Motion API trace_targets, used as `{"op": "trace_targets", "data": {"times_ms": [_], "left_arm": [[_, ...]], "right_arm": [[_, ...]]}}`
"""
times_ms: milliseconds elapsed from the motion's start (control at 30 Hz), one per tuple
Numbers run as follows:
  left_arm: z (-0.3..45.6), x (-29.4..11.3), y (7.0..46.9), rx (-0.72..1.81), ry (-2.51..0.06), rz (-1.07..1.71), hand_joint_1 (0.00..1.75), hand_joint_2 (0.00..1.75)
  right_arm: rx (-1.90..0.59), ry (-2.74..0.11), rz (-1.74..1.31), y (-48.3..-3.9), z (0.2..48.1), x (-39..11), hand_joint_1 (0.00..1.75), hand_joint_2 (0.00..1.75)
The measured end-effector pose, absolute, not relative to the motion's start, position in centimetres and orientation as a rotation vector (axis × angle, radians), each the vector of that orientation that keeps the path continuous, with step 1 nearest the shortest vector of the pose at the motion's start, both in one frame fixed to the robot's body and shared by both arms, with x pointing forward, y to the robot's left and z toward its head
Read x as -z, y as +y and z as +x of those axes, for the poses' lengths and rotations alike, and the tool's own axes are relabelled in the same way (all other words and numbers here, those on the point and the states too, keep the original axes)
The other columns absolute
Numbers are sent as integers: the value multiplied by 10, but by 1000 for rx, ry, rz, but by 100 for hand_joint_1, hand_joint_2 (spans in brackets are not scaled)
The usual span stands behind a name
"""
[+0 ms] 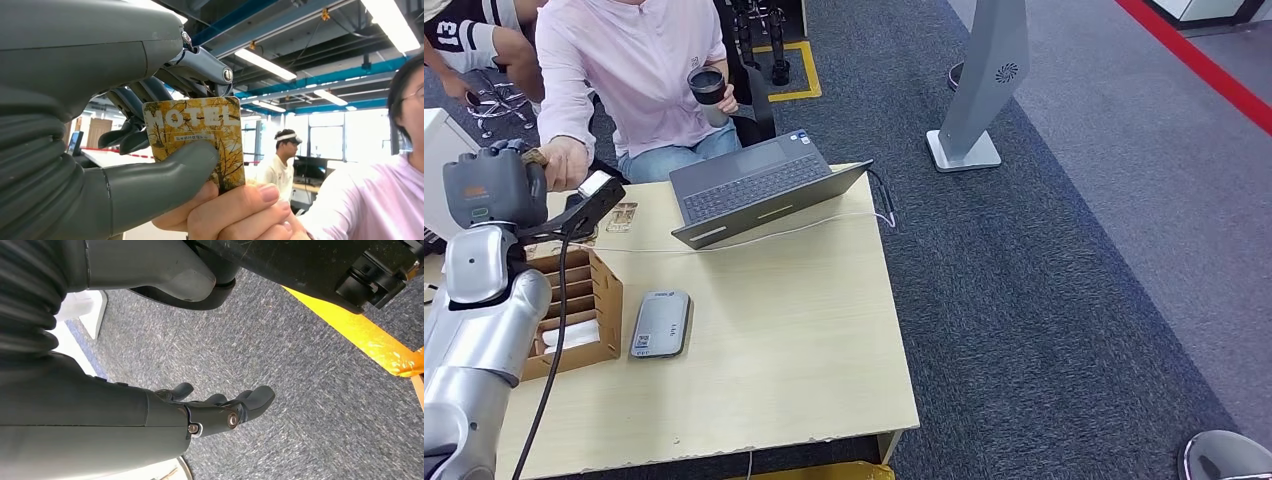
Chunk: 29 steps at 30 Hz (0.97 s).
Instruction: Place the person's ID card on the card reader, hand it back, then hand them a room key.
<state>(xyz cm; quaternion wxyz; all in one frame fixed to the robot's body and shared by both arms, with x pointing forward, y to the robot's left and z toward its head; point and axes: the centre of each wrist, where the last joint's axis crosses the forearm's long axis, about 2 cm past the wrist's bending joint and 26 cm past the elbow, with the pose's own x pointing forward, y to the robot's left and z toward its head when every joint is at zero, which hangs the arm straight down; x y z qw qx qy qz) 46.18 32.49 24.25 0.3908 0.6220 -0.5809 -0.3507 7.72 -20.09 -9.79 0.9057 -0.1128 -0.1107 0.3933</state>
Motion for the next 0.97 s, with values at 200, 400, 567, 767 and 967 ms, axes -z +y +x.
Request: {"op": "trace_targets", "data": {"times_ms": [200,400,567,767,967], "left_arm": [[461,-236,327,898,-1457,1565,0,175],[449,-219,328,865,-1606,1522,0,175],[404,-196,332,675,-1874,1355,0,175],[358,-198,345,552,-2010,1329,0,175],[318,-195,359,372,-2214,1150,0,175]], "right_arm": [[-814,-228,-231,-201,77,98,0,175],[-811,-230,-232,-201,76,98,0,0],[-787,-225,-237,-202,71,99,0,0],[-769,-213,-231,-203,65,100,0,0],[-743,-206,-228,-204,60,101,0,0]]}}
